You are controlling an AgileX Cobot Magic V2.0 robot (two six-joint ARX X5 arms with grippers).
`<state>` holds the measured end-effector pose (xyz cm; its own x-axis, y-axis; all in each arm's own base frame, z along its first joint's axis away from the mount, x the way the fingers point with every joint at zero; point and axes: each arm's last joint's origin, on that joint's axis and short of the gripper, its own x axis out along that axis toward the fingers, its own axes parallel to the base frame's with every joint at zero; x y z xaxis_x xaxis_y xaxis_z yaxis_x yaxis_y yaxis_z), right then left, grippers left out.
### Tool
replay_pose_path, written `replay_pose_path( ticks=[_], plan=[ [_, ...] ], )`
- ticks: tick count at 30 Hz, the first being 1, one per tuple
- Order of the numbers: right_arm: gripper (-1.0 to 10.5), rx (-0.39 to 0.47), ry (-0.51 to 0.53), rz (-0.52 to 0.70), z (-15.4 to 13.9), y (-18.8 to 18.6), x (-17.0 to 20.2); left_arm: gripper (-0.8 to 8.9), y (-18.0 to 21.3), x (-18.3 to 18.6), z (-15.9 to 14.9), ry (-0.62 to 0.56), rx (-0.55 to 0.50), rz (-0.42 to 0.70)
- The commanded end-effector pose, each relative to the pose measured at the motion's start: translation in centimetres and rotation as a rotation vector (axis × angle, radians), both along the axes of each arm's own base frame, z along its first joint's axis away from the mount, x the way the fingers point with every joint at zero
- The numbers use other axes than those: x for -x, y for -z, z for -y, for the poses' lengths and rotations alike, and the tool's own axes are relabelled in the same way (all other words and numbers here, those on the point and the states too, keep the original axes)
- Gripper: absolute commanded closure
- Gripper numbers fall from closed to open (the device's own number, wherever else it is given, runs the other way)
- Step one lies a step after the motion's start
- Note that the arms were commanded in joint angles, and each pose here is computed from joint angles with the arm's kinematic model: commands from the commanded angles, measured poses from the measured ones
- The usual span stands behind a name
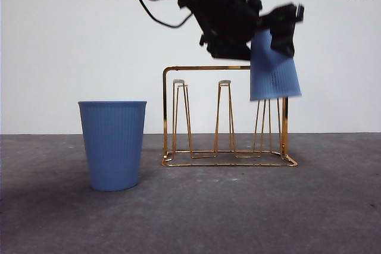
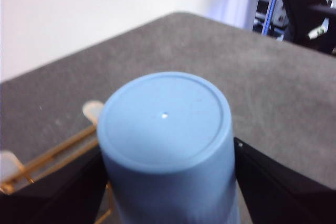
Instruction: Pick up cup 1,put cup 1 in the cup rack,pick up cup 2,put cup 2 in the cup rack
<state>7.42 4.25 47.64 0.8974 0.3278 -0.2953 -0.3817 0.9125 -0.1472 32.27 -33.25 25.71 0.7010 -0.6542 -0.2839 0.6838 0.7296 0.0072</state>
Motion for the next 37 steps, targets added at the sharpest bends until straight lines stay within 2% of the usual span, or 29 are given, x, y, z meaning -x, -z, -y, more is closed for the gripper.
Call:
replay_pose_path(
  ticks=[1,18,31,34,37],
  plan=[
    [7.3,0.004,0.003,-0.003,0.0,0.1,-0.1,8.22,1.2,-0.4,0.4,0.002,-0.02,-0.002],
    [7.3,0.032,0.002,-0.041,-0.7,0.5,-1.0,8.22,4.9,-1.0,1.1,-0.023,-0.096,-0.069],
    [7.3,0.033,0.001,-0.039,-0.7,0.5,-1.0,8.1,4.9,-0.8,1.2,-0.016,-0.107,-0.08],
    [7.3,0.036,0.0,-0.038,-0.7,0.5,-1.0,7.72,4.7,-0.7,1.1,-0.018,-0.104,-0.086],
    [7.3,0.04,-0.001,-0.036,-0.7,0.5,-1.0,7.88,4.2,-0.6,1.0,-0.029,-0.084,-0.103]
  ],
)
